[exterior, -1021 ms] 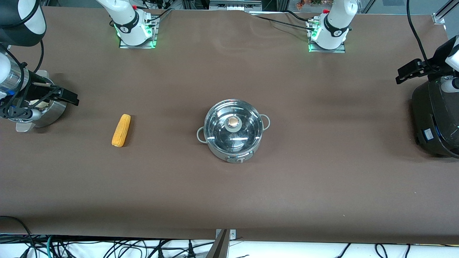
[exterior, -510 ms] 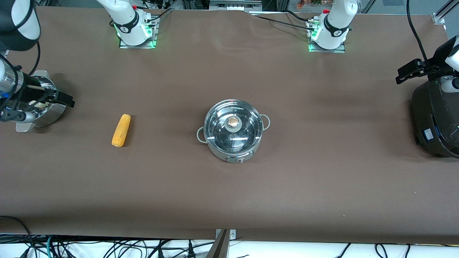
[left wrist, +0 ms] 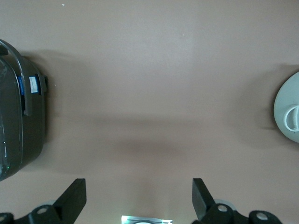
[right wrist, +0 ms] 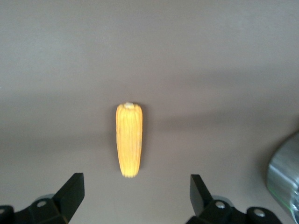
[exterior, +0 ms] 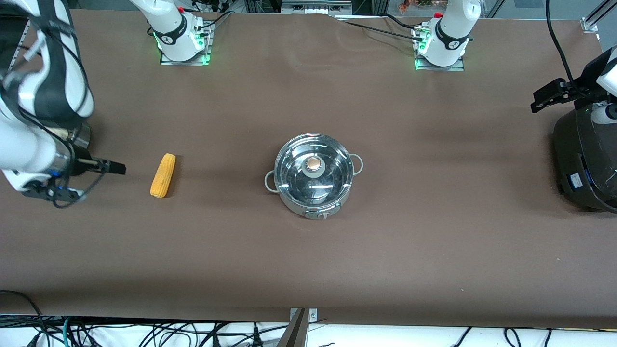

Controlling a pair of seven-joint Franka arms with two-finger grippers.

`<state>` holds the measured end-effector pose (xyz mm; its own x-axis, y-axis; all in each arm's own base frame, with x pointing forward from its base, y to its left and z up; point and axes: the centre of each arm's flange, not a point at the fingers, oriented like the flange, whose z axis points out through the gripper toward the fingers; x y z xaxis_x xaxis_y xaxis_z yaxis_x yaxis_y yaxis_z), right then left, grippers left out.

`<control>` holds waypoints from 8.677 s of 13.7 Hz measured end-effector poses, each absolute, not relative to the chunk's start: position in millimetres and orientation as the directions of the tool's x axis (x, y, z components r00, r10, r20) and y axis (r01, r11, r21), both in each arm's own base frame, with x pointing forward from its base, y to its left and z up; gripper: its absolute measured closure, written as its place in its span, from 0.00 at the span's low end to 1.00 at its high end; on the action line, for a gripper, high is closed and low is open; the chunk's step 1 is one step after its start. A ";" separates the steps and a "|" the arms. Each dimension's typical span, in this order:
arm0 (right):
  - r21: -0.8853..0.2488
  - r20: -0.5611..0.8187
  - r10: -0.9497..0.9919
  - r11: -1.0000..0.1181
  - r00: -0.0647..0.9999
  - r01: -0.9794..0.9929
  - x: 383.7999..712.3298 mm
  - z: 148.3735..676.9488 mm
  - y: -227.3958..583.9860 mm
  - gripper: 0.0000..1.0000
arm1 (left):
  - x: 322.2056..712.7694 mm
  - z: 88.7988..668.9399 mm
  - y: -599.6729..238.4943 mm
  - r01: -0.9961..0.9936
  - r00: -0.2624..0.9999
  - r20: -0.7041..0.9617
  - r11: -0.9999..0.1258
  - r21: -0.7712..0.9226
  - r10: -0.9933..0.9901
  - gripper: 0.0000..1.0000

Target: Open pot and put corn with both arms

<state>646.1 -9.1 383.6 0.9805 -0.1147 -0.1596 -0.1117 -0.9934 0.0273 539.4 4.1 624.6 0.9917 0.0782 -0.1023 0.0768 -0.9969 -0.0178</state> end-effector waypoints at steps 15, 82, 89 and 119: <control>-0.028 -0.199 -0.060 -0.997 0.978 -0.067 651.8 218.4 43.1 0.00 | 547.8 588.2 -93.1 0.058 0.981 -0.186 -0.997 0.042 0.049 0.02; -0.181 -0.169 -0.083 -0.977 0.982 -0.114 598.4 512.0 314.1 0.69 | 604.6 462.1 -131.0 0.054 0.980 -0.196 -0.997 0.046 0.044 0.50; -0.169 -0.045 -0.025 -0.985 0.999 -0.032 562.0 430.8 456.5 0.69 | 584.0 352.7 -0.2 -0.072 0.990 -0.116 -0.995 0.072 -0.080 0.50; -0.187 -0.015 0.039 -0.982 0.999 0.035 561.0 325.5 507.7 0.00 | 540.5 527.9 42.8 -0.032 0.988 -0.151 -0.998 0.054 -0.040 0.00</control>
<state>561.0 507.7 325.5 0.9991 0.0386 -0.0147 0.0352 -0.9817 -0.1871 540.5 42.8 527.9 0.9877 -0.0395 -0.1515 -0.0317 -0.9981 0.0535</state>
